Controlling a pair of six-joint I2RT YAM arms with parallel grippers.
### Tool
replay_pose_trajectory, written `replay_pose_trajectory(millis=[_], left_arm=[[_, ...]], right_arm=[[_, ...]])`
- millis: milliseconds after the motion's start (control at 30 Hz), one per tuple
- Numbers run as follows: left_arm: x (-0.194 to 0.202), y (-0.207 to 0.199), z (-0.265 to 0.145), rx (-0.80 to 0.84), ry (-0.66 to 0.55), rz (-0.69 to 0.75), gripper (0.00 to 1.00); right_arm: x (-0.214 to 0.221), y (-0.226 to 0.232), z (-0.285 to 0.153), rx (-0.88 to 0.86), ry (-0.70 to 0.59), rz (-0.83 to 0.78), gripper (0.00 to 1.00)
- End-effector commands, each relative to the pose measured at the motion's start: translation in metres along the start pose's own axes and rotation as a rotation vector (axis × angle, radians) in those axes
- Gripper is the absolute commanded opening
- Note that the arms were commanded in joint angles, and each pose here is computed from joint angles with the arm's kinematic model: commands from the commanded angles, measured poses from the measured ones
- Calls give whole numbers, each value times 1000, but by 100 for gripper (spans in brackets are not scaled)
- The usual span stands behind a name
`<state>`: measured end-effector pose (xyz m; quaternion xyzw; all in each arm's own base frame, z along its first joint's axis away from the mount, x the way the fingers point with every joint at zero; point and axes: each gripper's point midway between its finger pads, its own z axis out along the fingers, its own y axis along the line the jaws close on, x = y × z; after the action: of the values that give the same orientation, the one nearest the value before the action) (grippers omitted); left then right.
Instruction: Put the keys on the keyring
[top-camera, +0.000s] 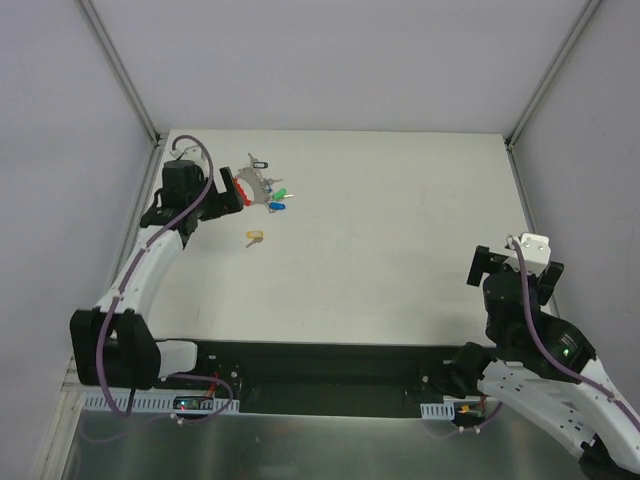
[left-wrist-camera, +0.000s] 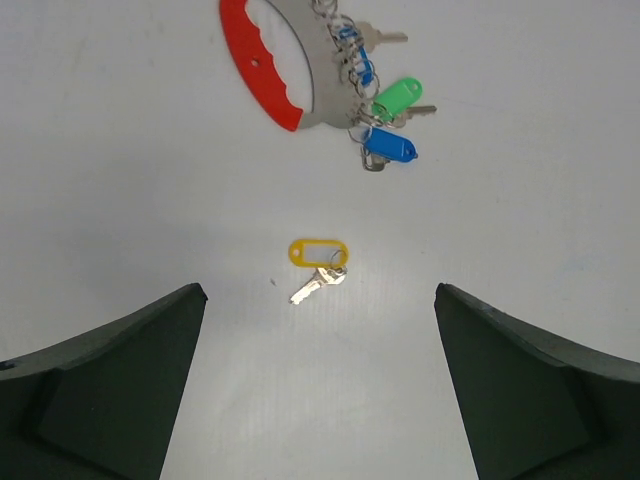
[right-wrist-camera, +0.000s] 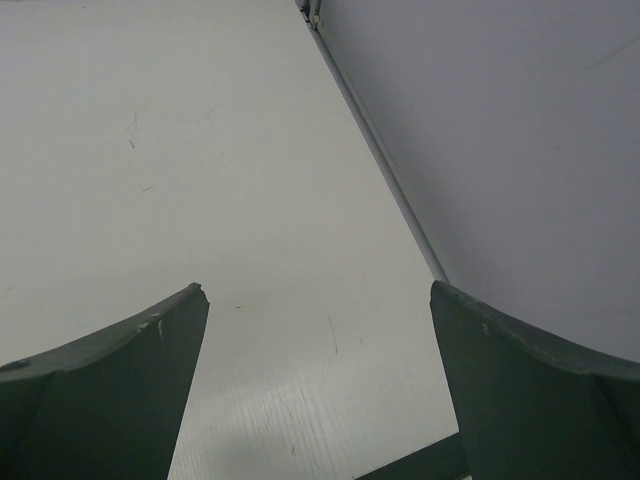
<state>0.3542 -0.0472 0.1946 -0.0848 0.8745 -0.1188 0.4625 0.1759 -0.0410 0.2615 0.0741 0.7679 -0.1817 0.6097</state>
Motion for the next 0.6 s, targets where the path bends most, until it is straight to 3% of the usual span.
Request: replay_pose_trajectory(millis=[0,133,267,433,533,567], left_arm=[[3,-33,34,139,133,-147,99],[11,-38,81,142,244,-225,97],[14,-48,118,110,270,-179,89],[28,-44,164,51,314,-167,71],[37,-41,183,30,337,-165,69],[40,-41,187,27,343,-163,63]], right_arm=[[-2,5,-3,-56,6,27,96],[-2,13,-5,-116,0,53,96],[0,15,-6,-132,0,50,96],[2,22,-6,-165,9,46,96],[3,25,-6,-173,13,32,96],[3,27,-5,-175,15,22,96]])
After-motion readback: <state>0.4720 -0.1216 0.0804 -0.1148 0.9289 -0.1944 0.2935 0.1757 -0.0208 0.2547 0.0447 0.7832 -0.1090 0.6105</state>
